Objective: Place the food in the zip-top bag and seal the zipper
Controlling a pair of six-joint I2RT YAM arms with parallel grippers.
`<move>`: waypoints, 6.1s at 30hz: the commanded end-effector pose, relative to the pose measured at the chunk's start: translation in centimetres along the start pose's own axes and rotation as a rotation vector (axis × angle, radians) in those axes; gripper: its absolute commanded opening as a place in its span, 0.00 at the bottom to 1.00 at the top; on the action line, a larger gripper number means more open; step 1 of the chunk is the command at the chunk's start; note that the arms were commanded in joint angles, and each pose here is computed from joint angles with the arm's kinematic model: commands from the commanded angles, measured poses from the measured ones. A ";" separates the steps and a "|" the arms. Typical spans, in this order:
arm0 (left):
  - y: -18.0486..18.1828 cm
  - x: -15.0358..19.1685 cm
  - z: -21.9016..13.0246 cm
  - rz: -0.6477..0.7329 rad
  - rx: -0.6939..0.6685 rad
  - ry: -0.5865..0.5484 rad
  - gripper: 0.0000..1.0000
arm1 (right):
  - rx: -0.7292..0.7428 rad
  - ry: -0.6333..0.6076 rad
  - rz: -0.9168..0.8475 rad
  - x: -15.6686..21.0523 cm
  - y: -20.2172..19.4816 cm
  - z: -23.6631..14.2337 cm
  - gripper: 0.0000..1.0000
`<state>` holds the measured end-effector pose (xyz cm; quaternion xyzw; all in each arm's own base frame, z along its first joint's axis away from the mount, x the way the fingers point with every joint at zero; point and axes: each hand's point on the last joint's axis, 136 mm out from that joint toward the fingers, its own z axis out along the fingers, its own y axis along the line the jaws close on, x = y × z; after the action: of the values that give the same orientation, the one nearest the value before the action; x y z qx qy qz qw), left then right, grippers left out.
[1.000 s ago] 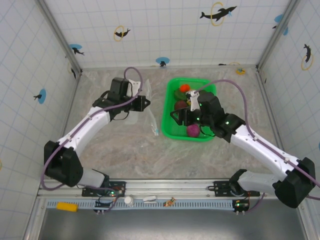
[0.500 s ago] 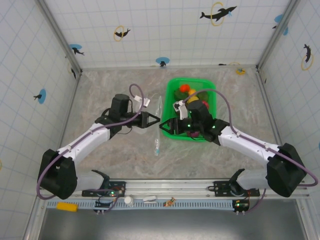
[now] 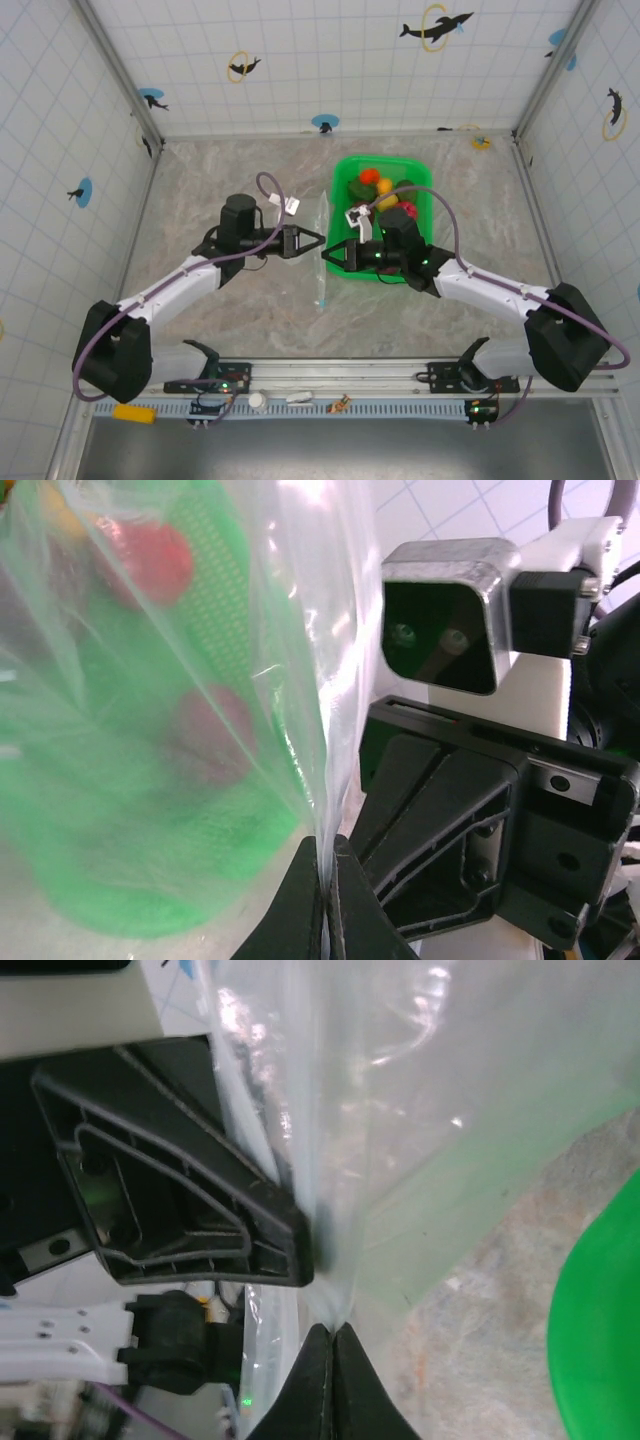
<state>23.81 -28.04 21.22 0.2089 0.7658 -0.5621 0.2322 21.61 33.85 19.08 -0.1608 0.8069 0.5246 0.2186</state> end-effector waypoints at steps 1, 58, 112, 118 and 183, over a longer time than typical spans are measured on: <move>-1.4 -0.1 -0.3 0.033 0.044 -0.010 0.05 | -0.010 -0.027 0.003 -0.3 -0.3 -0.3 0.00; 2.0 -1.7 -0.6 0.155 -0.874 0.080 0.67 | 0.195 -0.148 -0.167 -1.2 0.6 -2.5 0.00; 0.5 -0.5 -0.1 0.059 -0.734 -0.052 0.00 | 0.265 -0.202 -0.149 -1.4 -0.8 -3.3 0.00; -1.2 -2.4 -2.1 0.123 -0.754 -0.119 0.00 | 0.268 -0.212 -0.095 -2.2 -2.1 -4.2 0.00; 1.8 -3.5 -2.2 -0.550 -0.286 -0.212 0.00 | 1.120 0.067 0.268 0.3 -20.1 -8.2 0.68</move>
<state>27.45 -25.15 20.51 -0.1097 0.8588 -0.4715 0.1676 28.57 18.58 5.60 0.0644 0.9859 0.0481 0.1469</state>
